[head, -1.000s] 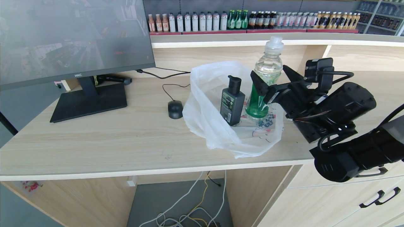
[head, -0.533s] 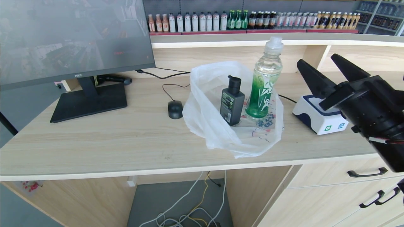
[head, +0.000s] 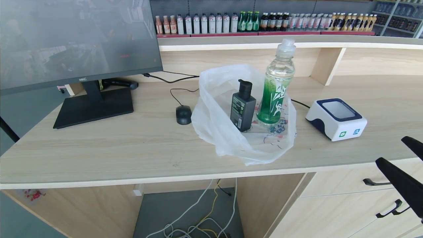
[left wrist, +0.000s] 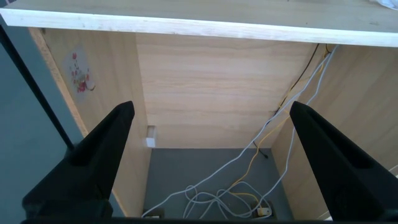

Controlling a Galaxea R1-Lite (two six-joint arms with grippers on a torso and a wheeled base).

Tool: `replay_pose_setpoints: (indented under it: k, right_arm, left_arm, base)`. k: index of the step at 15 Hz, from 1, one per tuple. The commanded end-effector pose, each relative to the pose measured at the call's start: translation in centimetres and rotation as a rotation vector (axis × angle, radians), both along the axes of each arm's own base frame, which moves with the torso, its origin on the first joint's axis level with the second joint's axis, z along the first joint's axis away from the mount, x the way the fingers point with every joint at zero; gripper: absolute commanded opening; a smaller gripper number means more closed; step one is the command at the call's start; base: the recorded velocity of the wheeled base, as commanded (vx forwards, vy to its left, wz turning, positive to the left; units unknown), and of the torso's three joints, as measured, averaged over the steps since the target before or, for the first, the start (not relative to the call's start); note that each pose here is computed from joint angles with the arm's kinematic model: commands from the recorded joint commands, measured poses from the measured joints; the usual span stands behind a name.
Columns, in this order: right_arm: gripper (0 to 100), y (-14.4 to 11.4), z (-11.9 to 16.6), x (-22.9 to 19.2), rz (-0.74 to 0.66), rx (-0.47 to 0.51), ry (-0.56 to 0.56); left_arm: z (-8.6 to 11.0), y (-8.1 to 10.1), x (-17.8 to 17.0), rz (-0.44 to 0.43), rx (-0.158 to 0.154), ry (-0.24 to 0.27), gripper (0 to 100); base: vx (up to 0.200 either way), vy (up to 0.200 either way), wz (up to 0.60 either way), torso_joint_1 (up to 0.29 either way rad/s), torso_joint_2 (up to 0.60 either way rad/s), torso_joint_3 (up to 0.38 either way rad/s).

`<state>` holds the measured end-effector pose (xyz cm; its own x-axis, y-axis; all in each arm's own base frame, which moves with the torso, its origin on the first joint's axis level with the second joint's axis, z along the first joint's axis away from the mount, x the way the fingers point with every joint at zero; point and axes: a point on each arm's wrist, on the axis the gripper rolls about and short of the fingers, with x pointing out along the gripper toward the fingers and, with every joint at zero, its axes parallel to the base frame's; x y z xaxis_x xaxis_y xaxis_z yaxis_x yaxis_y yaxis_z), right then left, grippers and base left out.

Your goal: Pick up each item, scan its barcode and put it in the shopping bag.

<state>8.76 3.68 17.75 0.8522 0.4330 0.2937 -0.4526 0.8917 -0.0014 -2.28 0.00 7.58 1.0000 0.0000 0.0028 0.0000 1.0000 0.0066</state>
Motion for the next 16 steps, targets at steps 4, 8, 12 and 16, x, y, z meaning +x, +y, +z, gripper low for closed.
replay_pose_setpoints:
  k: [4,8,12,16]
  right_arm:
    - [100,-2.9,-4.7,-7.5,0.0,-0.072,0.156]
    - [100,-4.2,-9.7,-10.6,-0.008,-0.171,0.27]
    - [100,-4.0,-10.0,-10.2,-0.259,-0.16,0.368]
    - [100,-3.7,-9.9,-9.6,-0.499,-0.135,0.466]
  left_arm:
    - [0.0,0.0,0.0,-0.001,0.019,0.0,100]
    - [0.0,0.0,0.0,0.0,0.009,0.0,100]
    - [0.0,0.0,0.0,0.0,0.0,0.0,100]
    - [0.0,0.0,0.0,0.0,0.001,0.0,100]
  base:
    - [0.0,0.0,0.0,0.0,0.0,0.0]
    - [0.0,0.0,0.0,0.0,0.0,0.0]
    - [0.0,0.0,0.0,0.0,0.0,0.0]
    - [0.0,0.0,0.0,0.0,0.0,0.0]
